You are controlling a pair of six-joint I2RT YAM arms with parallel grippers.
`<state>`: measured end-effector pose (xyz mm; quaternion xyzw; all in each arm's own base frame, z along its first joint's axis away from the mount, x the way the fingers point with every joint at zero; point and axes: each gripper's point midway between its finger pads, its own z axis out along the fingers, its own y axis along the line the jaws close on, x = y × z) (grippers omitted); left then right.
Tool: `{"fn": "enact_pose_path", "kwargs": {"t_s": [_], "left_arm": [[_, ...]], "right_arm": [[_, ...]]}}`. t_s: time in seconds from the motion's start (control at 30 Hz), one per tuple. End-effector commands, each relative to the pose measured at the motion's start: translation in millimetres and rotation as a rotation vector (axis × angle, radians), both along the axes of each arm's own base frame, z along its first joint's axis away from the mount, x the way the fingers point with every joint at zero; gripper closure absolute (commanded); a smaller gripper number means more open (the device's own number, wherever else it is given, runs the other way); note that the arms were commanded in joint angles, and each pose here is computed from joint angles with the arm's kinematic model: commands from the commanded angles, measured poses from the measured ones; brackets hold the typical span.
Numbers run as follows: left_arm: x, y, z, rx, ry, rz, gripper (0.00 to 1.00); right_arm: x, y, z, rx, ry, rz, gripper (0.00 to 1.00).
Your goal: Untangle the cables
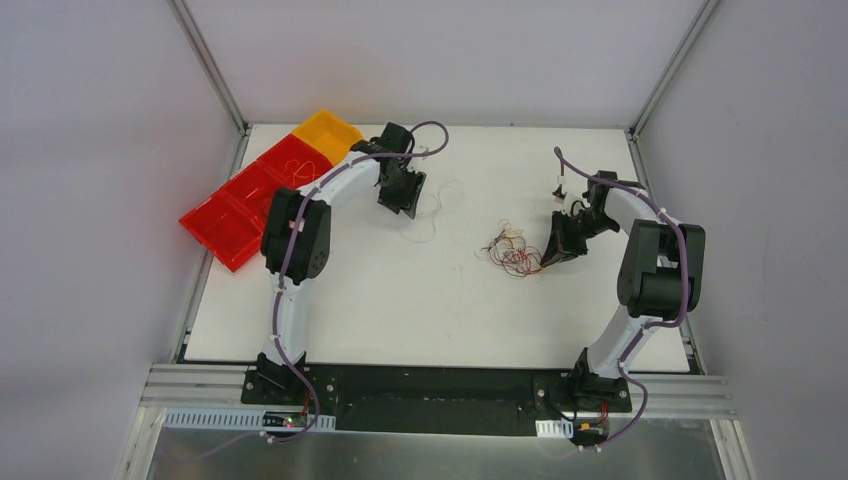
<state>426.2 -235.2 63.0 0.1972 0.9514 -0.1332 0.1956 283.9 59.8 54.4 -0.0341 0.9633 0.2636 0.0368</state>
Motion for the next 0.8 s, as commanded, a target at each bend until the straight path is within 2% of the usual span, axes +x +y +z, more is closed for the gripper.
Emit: {"fn": "enact_pose_path", "kwargs": {"t_s": [0.0, 0.2, 0.23, 0.3, 0.33, 0.47, 0.63, 0.77], "left_arm": [[-13.2, -6.9, -18.3, -0.007, 0.079, -0.029, 0.57], [-7.5, -8.3, -23.9, -0.002, 0.079, -0.026, 0.7], [-5.6, -9.1, -20.5, -0.005, 0.069, -0.03, 0.76], [-0.9, -10.3, -4.7, -0.017, 0.031, -0.042, 0.94], [2.1, -11.0, 6.0, -0.027, 0.005, -0.047, 1.0], [23.8, -7.6, 75.2, -0.122, -0.135, -0.035, 1.0], [68.2, 31.1, 170.4, -0.254, -0.327, 0.057, 1.0], [91.2, 60.0, 220.1, -0.303, -0.452, 0.062, 1.0]], "right_arm": [[-1.6, 2.5, 7.3, 0.018, 0.009, -0.001, 1.0], [1.1, 1.7, 9.2, 0.017, 0.009, -0.004, 1.0], [0.2, 2.1, 9.3, 0.017, 0.011, -0.001, 1.0], [0.2, 0.8, 9.5, 0.014, 0.01, -0.003, 1.0], [0.0, 0.7, 9.4, 0.014, 0.01, -0.002, 1.0], [0.4, 0.5, 10.6, 0.014, 0.007, -0.003, 1.0], [2.4, 1.3, 11.2, 0.021, 0.004, -0.004, 1.0], [2.4, 2.7, 11.9, 0.03, 0.006, -0.005, 1.0]]}}
